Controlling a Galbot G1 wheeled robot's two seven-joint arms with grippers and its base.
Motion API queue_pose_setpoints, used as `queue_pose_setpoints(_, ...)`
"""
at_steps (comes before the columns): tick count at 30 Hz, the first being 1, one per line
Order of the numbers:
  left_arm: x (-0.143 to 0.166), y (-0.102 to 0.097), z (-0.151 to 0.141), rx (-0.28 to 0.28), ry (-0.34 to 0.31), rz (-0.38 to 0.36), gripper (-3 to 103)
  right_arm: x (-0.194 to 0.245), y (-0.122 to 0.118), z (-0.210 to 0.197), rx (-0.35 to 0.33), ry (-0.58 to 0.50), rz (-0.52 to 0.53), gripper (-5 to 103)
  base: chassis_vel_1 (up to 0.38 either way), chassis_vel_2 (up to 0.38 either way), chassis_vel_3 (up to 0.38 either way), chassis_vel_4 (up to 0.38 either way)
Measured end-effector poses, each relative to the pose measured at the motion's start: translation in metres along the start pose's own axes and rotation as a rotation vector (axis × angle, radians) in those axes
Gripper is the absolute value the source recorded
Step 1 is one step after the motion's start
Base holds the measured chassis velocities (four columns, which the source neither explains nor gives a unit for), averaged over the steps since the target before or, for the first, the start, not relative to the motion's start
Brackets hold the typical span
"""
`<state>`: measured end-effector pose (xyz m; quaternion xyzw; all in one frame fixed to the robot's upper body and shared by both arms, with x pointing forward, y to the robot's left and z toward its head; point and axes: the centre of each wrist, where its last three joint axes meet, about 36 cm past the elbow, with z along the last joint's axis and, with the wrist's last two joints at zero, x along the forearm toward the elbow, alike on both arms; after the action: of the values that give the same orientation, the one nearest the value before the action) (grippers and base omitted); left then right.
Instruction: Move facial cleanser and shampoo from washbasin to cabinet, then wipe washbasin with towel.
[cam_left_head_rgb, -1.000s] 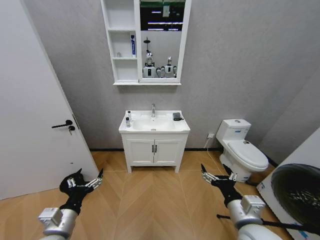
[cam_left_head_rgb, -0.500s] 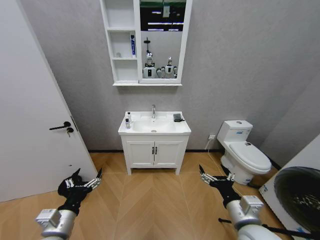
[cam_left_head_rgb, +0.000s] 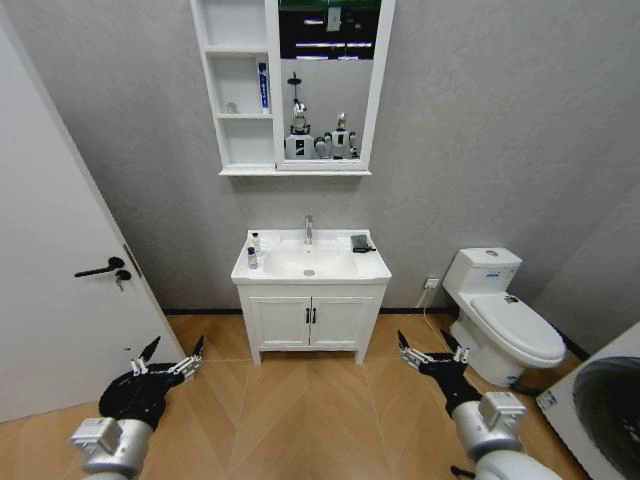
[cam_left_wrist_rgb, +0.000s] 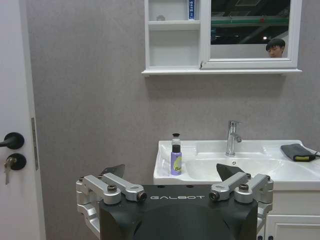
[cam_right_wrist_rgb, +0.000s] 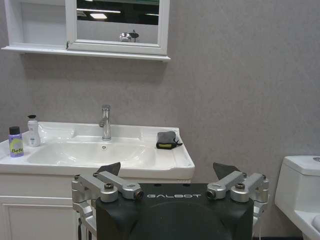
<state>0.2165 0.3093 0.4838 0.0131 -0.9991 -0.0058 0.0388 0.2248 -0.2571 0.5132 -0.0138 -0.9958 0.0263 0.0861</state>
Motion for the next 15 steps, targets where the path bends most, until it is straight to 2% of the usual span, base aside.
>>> queue_pose_setpoints(15,-0.0008,0.0008,0.0004,0.000,-0.003,-0.002,100,0.0000,0.0004,0.0001,0.004,-0.002,0.002,100,-0.201,0.199,0.209,-0.209)
